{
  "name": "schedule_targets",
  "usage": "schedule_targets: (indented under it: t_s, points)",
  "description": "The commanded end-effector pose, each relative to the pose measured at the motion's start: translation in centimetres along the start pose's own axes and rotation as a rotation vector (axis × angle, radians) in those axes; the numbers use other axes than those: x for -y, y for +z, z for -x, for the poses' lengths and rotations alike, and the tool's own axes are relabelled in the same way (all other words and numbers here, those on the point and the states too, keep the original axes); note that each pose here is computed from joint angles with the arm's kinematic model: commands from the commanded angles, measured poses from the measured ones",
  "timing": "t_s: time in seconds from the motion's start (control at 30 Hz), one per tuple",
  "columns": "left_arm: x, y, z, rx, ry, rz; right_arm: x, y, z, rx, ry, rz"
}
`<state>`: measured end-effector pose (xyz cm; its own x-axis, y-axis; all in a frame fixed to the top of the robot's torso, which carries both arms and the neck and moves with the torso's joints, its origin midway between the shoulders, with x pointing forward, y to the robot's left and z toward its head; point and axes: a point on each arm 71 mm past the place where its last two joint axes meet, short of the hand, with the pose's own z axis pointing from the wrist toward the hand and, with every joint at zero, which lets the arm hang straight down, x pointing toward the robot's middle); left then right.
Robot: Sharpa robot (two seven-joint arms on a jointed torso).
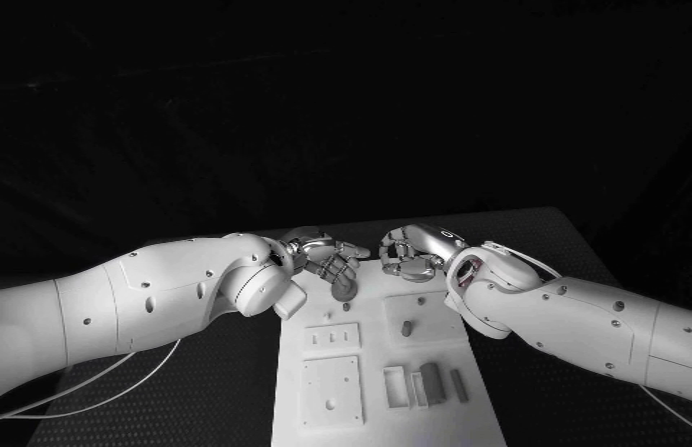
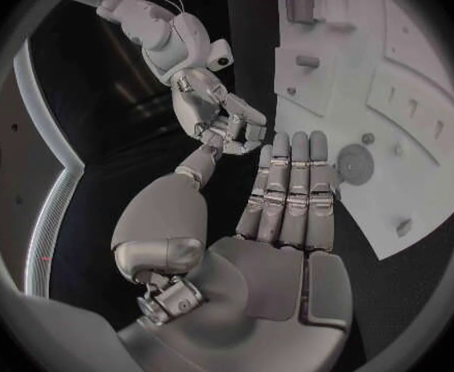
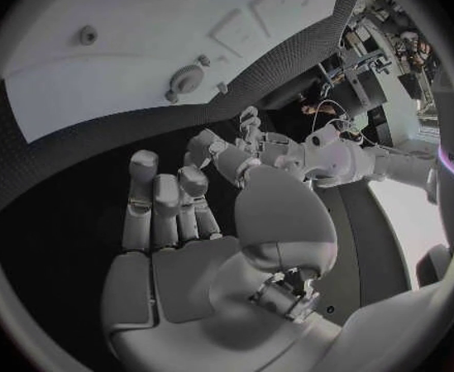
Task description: Assemble the parts on the task board
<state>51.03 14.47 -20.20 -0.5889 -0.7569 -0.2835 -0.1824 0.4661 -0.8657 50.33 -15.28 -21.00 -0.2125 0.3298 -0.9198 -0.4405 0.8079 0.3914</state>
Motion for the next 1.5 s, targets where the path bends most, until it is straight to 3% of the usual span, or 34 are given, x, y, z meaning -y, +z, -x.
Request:
schedule_targets:
  t_s: [0.03,0.6,0.8,1.5]
  points:
    - [0.17,0.15,-0.53,-0.019,0.017,0.018,-0.5,0.0,-0.2,-0.016,-0.016,0.0]
    - [0.35,0.68,-0.77,-0.013,0.021,0.03,-3.0,0.0,-0.8,-0.025,0.008,0.056]
    - [0.47,0.72,-1.06,-0.038,0.025,0.021,-3.3,0.1,-0.9,-0.028,0.01,0.062]
    - [0.59,0.8,-1.06,-0.032,0.009,0.011,-4.2,0.5,-1.2,-0.042,0.019,0.077]
